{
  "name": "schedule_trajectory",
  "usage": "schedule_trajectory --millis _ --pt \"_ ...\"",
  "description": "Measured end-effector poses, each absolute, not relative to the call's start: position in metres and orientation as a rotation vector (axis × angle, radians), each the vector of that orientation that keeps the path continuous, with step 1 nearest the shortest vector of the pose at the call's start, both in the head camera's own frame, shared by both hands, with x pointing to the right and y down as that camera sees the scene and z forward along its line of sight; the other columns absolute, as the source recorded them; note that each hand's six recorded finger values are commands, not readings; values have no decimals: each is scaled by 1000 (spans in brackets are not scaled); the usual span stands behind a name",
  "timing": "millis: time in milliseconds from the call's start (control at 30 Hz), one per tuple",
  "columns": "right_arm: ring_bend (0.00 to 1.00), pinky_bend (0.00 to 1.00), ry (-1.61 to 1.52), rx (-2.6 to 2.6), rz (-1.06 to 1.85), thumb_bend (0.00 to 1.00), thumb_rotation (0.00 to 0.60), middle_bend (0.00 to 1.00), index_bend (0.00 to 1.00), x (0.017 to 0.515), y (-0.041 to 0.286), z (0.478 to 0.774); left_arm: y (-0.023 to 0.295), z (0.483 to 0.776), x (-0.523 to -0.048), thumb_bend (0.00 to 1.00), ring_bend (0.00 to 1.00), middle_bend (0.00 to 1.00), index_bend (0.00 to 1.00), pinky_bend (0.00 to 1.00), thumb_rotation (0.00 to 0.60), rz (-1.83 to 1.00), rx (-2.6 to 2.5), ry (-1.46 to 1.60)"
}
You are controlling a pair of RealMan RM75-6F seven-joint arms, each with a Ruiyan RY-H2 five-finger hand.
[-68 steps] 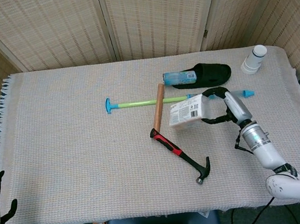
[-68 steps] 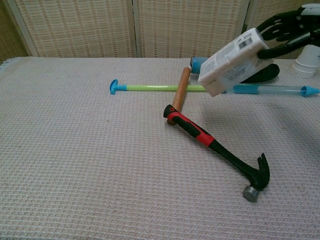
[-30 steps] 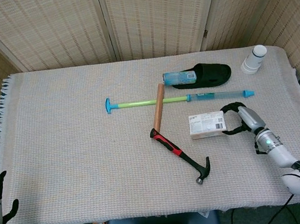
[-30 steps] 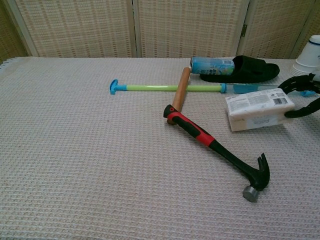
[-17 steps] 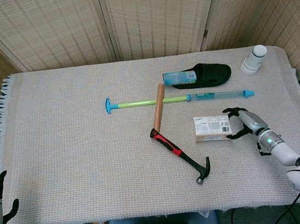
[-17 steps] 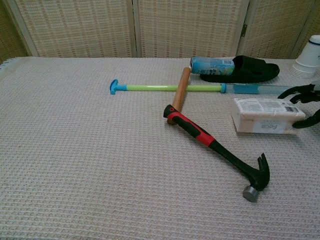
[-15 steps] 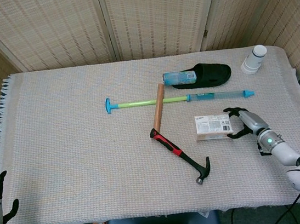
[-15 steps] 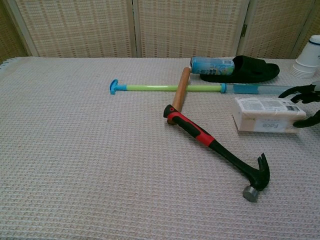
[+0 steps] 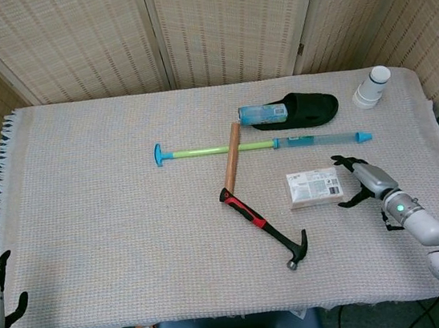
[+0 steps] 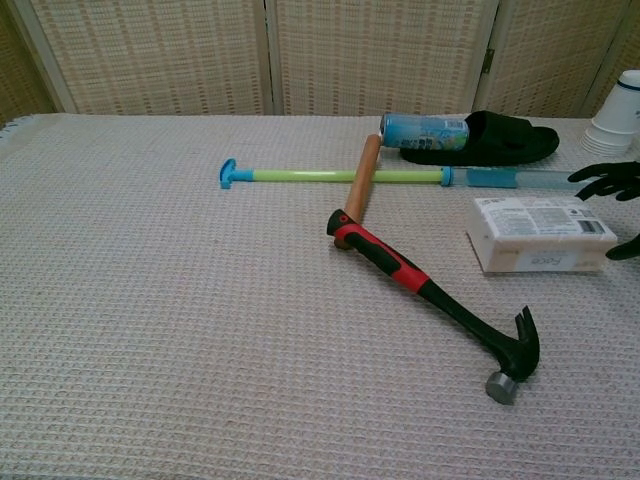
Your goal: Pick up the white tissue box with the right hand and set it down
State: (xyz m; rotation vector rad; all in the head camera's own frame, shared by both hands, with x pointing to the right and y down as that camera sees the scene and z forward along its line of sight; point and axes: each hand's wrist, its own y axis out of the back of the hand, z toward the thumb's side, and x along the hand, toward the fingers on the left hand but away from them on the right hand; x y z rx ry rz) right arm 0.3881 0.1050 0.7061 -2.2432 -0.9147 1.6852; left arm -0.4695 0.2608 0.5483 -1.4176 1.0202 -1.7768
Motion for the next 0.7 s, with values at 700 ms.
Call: schedule_trajectory --millis 700 --pt "0 0 -1030 -1502 1562 85 600 88 31 442 226 557 261 556 -468 343 0 0 104 173 600 -1787 -1439 998"
